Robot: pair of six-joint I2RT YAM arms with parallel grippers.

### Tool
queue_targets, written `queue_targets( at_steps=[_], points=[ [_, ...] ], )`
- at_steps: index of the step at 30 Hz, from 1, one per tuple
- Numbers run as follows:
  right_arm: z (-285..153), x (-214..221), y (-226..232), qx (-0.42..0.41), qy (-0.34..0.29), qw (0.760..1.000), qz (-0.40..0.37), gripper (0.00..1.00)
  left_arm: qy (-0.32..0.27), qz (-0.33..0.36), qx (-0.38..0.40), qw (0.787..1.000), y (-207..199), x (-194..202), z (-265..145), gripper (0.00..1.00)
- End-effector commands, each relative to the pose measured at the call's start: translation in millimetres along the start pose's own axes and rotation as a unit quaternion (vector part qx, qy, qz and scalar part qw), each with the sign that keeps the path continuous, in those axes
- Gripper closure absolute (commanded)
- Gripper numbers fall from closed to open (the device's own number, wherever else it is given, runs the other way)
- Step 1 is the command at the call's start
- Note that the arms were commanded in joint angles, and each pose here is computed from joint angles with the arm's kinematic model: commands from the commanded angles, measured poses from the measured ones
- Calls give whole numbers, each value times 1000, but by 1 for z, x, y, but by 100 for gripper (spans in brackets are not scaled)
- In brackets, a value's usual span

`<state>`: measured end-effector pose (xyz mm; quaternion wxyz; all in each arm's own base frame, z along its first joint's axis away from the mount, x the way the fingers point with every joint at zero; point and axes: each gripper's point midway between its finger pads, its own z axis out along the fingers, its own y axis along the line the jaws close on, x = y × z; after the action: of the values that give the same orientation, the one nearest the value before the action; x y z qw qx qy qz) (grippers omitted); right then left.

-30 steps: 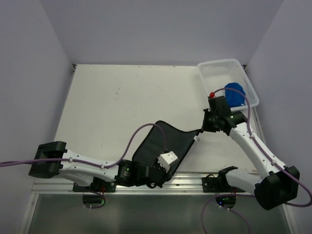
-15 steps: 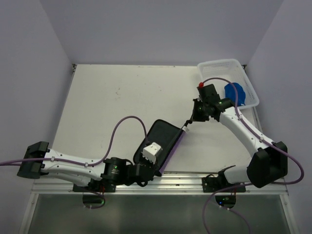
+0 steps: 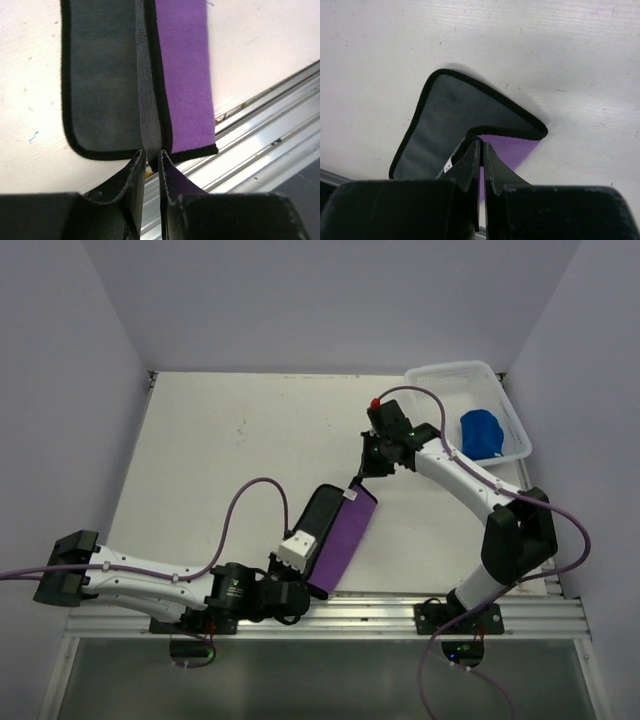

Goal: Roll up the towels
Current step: Fold the towel

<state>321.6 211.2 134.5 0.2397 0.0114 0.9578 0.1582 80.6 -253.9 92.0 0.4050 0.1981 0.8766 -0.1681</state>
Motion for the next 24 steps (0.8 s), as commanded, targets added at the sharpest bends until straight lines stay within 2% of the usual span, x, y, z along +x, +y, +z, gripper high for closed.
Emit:
queue_targets(
  at_steps=[1, 8, 12, 13, 16, 17, 18, 20, 24],
  points=[
    [5, -24, 20, -8, -32, 999, 7, 100, -18, -5, -50, 999, 24, -3, -3, 80],
    [31, -24, 38, 5, -23, 1000, -7, 100, -21, 9, -96, 995, 46, -1, -5, 79],
    [39, -25, 41, 12, -23, 1000, -9, 100, -27, -2, -97, 995, 50, -1, -6, 78],
    [41, -24, 41, 14, -20, 1000, -11, 100, -29, -3, -98, 995, 50, -2, -6, 76],
    [43, -25, 44, 12, -20, 1000, -12, 100, -35, -8, -101, 994, 54, 0, -4, 58],
    [43, -26, 44, 13, -20, 1000, -13, 100, -40, -11, -100, 994, 53, 0, -2, 47],
    [43, -28, 46, 11, -21, 1000, -14, 100, -44, -2, -99, 994, 53, -1, -1, 44],
    [42, -28, 47, 11, -22, 1000, -16, 100, -50, -1, -87, 995, 45, -3, 7, 40],
    [41, -27, 48, 6, -22, 1000, -14, 100, -32, 10, -91, 995, 50, -1, 26, 41]
  ],
)
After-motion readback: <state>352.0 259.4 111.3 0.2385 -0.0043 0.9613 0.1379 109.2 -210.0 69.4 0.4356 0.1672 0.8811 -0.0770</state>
